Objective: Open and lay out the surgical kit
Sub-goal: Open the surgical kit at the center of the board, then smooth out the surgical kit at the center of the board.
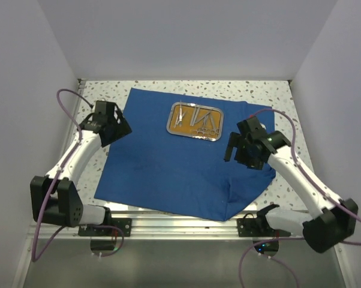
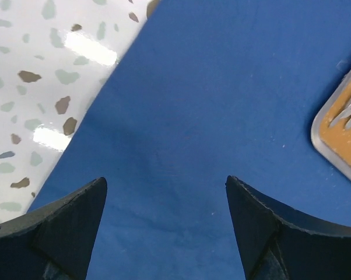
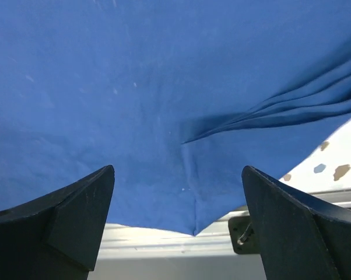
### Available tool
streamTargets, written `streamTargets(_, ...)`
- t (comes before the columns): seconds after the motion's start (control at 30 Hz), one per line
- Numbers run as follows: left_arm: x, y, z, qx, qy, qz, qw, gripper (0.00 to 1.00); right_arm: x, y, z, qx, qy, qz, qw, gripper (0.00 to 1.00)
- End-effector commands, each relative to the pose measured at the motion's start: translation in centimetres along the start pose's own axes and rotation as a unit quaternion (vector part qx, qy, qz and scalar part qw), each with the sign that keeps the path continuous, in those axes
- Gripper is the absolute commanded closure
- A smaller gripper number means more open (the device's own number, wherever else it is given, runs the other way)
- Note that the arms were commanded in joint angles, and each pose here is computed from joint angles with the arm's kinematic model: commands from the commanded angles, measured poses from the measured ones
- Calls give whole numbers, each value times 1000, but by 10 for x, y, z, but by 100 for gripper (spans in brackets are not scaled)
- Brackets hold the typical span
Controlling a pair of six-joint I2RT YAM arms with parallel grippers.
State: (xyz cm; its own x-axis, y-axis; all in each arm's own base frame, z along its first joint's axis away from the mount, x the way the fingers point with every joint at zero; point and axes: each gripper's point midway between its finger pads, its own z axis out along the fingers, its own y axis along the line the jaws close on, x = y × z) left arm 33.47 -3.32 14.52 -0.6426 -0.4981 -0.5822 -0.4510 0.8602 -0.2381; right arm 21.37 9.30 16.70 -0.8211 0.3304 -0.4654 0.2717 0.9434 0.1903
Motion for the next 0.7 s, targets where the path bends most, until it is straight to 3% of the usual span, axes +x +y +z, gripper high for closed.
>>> streamTargets(0.0,7,-15,23,37,20,26,999,13,29,17,16,-30,95,-33,994,7)
streamTargets(0.3,5,-36,68,50,38,42,997,15,81,-11,33,29,195,-93,976,27)
streamTargets(0.67,3,-52,91,72,46,45,995,15,107,-19,57,95,216,-129,963,30)
